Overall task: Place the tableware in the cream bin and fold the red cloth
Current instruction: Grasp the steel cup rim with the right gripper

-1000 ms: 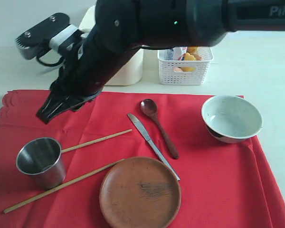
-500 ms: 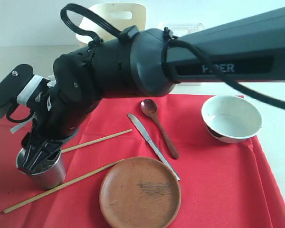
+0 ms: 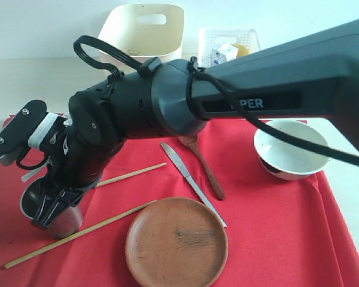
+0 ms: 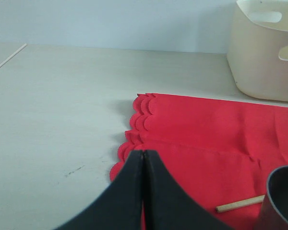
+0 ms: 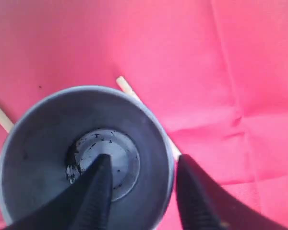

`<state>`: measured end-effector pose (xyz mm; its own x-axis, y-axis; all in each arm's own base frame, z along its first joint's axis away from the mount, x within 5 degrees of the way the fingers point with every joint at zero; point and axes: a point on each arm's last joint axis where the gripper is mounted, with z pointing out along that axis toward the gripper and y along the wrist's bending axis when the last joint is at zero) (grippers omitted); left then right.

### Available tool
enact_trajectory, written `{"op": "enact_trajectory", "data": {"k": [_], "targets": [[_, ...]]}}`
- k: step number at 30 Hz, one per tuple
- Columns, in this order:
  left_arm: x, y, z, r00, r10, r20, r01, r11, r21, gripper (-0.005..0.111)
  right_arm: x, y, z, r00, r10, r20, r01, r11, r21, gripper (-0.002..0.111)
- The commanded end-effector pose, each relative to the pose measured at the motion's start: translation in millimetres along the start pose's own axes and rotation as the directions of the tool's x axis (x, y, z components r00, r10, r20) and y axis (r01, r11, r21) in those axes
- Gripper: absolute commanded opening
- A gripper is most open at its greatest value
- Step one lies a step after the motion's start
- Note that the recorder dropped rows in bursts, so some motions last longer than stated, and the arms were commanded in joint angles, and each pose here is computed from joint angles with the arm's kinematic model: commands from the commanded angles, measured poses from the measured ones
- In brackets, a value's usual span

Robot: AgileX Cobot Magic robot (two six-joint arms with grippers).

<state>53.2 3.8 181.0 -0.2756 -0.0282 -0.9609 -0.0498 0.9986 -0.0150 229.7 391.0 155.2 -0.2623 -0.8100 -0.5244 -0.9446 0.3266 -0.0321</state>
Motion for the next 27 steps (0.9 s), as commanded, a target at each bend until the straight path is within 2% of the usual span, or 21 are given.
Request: {"op": "enact_trajectory", "data": {"k": [1, 8, 17, 27], "targets": [[0.1, -0.5, -0.1, 1.0, 0.001, 0.01, -0.001, 1.0, 0.008, 0.0, -2.2, -0.6, 0.2, 1.0, -0.012, 0.016, 0.012, 1.0, 0.007, 0.023], [0.1, -0.5, -0.1, 1.0, 0.001, 0.01, -0.001, 1.0, 0.008, 0.0, -2.2, -0.6, 0.2, 1.0, 0.005, 0.016, -0.005, 1.0, 0.007, 0.0], [0.1, -0.5, -0.1, 1.0, 0.001, 0.01, -0.001, 1.0, 0.008, 0.0, -10.3, 1.5, -14.8, 0.997, 0.053, 0.058, -0.052, 0.999, -0.015, 0.0], [0.1, -0.5, -0.1, 1.0, 0.001, 0.01, -0.001, 1.0, 0.008, 0.0, -30.2, 2.3, -62.9, 0.984, 0.054, 0.17, -0.053, 0.999, -0.006, 0.0]]}}
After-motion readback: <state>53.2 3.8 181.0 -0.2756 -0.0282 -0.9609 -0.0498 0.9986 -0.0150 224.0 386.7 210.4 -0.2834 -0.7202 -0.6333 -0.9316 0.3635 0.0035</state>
